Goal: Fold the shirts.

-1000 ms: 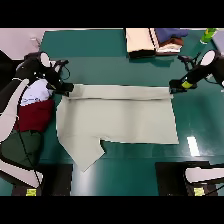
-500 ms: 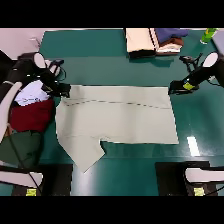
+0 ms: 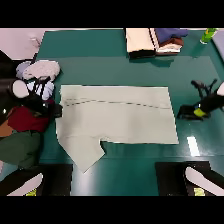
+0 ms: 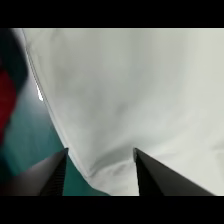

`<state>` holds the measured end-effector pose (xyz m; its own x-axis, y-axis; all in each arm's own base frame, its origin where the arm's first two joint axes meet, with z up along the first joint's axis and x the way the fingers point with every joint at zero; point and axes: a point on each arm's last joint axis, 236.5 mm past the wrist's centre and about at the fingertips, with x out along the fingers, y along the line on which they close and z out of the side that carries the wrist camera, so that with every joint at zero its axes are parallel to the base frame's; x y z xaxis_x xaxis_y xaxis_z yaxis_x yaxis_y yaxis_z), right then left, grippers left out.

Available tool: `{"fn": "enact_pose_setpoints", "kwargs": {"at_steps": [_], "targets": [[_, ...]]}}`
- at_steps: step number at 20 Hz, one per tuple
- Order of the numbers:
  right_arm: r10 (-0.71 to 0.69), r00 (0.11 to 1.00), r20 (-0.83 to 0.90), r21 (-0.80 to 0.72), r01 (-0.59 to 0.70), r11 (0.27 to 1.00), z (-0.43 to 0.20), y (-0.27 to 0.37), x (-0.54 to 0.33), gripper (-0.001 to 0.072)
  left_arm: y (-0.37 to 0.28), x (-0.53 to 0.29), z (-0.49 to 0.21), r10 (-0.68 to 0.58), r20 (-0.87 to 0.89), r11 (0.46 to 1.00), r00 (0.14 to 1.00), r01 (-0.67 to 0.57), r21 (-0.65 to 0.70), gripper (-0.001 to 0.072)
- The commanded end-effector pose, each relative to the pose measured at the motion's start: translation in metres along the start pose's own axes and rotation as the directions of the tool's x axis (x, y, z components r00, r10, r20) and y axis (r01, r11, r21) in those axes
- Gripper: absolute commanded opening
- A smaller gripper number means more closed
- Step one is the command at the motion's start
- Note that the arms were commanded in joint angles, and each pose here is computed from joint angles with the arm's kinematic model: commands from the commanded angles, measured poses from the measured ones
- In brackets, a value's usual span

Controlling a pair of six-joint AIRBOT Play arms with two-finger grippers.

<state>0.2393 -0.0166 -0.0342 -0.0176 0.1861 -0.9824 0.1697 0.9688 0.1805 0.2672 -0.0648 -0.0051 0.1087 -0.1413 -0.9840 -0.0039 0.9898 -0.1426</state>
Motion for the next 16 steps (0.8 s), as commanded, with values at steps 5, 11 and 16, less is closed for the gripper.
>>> {"fn": "enact_pose_setpoints", "kwargs": {"at_steps": [5, 11, 16], "targets": [[0.026, 0.992, -0.12, 0.106, -0.013, 0.994, -0.073, -0.006, 0.056, 0.0509, 0.002, 0.016, -0.024, -0.012, -0.01, 0.999, 1.0, 0.012, -0.045, 0.05], [0.075, 0.99, -0.122, 0.124, -0.06, 0.99, -0.08, 0.006, 0.062, 0.043, 0.002, 0.016, -0.024, -0.013, -0.008, 0.999, 1.0, 0.012, -0.044, 0.05], [0.036, 0.991, -0.125, -0.019, -0.039, 0.999, -0.08, 0.025, 0.067, 0.0016, 0.004, 0.015, -0.038, -0.005, -0.065, 0.999, 0.998, 0.002, -0.044, 0.0501]]}}
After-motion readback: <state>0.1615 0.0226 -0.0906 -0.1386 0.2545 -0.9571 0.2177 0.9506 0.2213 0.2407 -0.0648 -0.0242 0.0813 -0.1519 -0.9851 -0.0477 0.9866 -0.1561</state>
